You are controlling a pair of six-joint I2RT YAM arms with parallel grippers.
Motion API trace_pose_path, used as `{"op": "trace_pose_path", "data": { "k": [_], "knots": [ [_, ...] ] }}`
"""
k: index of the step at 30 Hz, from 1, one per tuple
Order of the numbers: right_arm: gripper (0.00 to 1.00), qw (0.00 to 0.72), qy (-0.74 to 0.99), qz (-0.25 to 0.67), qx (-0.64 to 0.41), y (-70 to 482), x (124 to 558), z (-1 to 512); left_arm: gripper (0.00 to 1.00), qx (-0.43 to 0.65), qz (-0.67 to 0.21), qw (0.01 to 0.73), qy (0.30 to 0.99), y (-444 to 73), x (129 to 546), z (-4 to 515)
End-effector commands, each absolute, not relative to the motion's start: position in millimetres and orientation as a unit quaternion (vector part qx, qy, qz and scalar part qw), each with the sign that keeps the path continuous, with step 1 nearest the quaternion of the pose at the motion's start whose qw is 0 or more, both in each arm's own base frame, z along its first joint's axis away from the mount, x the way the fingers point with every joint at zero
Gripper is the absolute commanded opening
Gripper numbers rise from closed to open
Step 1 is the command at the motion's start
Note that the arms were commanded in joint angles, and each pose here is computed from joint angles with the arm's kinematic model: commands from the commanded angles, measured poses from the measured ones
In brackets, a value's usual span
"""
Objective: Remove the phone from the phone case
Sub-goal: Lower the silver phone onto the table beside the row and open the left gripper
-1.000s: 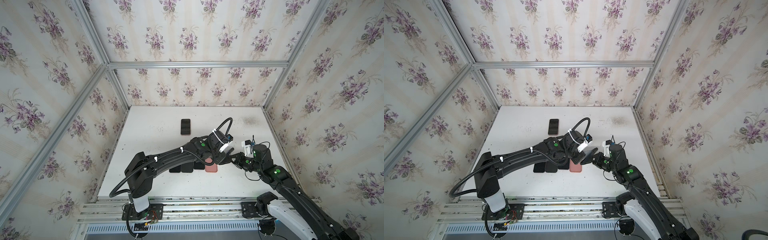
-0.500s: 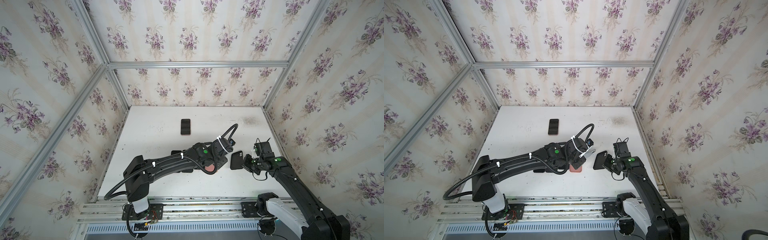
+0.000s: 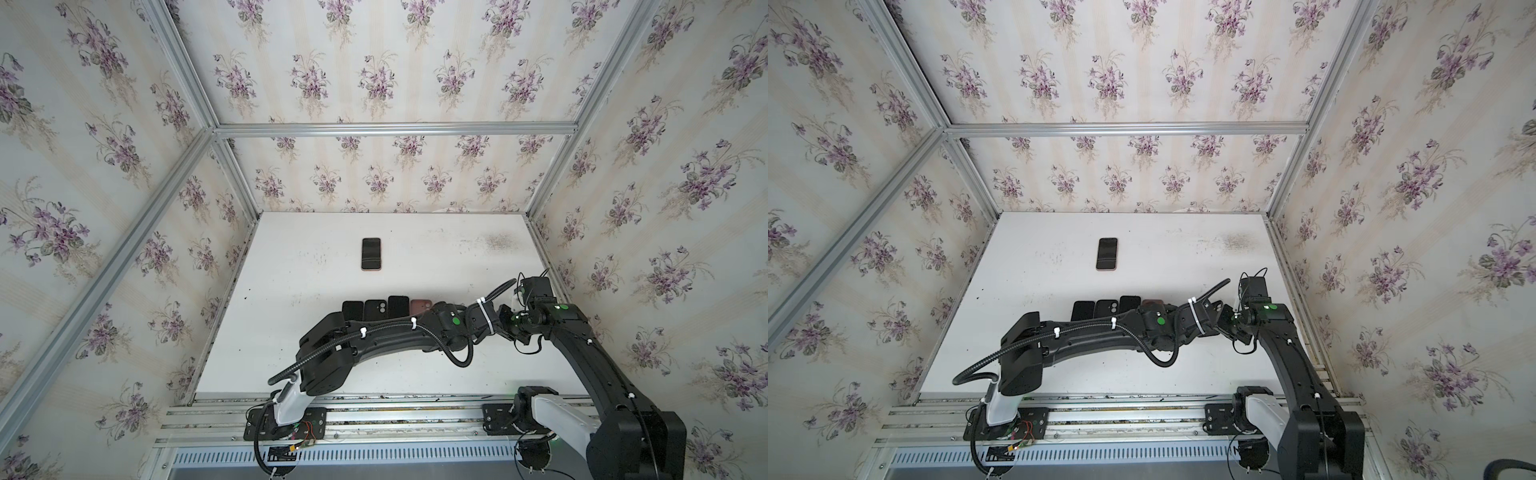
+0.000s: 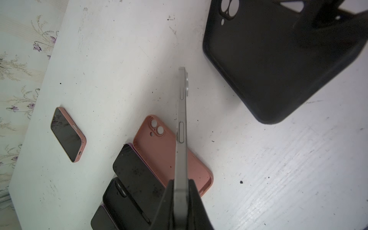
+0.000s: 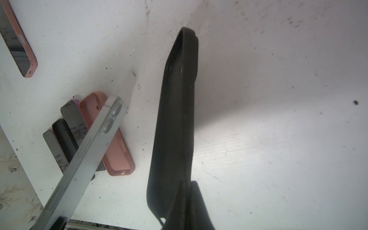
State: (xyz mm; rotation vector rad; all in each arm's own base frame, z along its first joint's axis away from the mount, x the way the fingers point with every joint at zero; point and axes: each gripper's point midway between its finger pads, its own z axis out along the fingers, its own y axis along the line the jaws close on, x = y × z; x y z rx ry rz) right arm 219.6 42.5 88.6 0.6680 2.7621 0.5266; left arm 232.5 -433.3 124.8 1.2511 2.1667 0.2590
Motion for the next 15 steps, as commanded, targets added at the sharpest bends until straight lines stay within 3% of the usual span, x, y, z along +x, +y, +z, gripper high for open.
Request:
{"op": "trace_pose_path", "data": {
  "k": [1, 15],
  "knots": [
    [0.0, 0.127, 0.952, 0.184, 0.209, 44.3, 222.5, 87.7, 0.06, 0.465, 0.161, 0.329, 0.806, -428.3, 239.8, 130.2],
    [0.0, 0.11, 0.955, 0.193, 0.198, 48.3, 221.0, 69.7, 0.14, 0.509, 0.204, 0.308, 0.777, -449.7, 214.2, 94.2]
  ]
}}
